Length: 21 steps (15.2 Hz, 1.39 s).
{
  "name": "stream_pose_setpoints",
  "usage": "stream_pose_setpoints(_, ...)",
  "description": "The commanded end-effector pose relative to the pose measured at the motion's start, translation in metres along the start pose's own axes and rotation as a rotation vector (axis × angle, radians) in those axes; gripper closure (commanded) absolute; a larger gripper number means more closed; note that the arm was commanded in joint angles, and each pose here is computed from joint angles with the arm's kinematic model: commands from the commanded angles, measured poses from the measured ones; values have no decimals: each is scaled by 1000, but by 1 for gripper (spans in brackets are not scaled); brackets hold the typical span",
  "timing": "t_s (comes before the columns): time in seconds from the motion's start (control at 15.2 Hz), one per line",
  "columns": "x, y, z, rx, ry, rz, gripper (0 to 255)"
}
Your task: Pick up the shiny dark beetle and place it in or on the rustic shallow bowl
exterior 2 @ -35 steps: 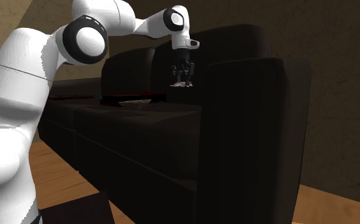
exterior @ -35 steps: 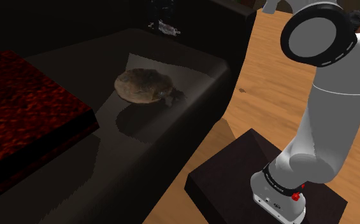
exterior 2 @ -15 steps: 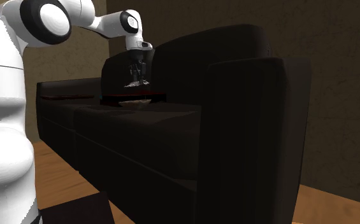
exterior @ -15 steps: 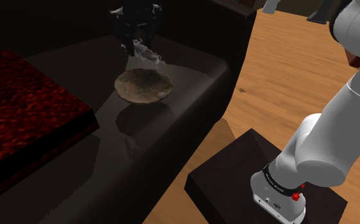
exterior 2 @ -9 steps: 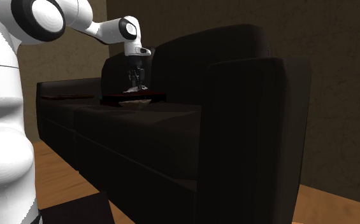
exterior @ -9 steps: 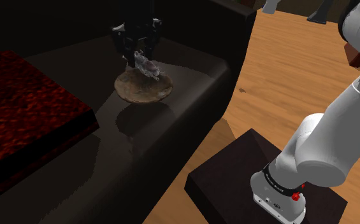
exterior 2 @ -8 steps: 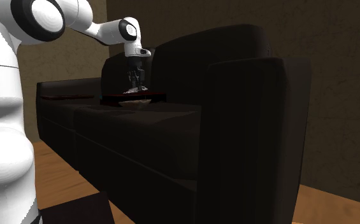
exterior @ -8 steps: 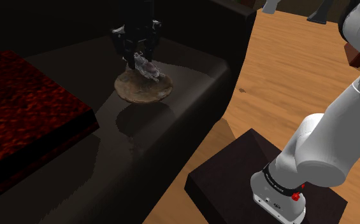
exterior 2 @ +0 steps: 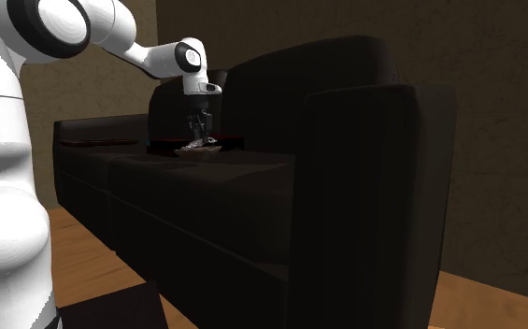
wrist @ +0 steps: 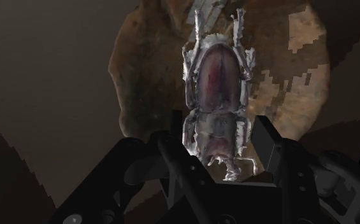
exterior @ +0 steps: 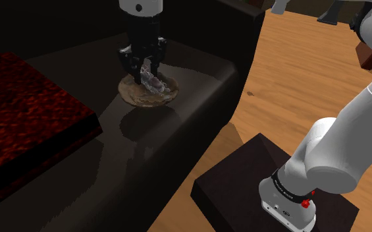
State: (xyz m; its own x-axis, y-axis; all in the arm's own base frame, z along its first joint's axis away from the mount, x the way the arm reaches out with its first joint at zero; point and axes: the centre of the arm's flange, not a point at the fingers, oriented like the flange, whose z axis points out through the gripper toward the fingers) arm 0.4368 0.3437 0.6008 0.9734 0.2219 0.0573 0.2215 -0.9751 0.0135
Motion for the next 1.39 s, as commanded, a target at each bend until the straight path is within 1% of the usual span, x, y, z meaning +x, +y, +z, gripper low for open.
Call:
stream_pose_setpoints(0.0,0,0,2,0,1,0,255)
stream_pose_setpoints(0.4,0,0,2,0,1,0,255)
stream_pose_setpoints(0.46,0,0,2,0,1,0,0)
stream_pose_setpoints(0.79,0,0,2,0,1,0,0)
stream_pose_setpoints(1.06,0,0,-48,0,1,0,0)
stream_pose_setpoints(1.32,0,0,-48,0,1,0,0)
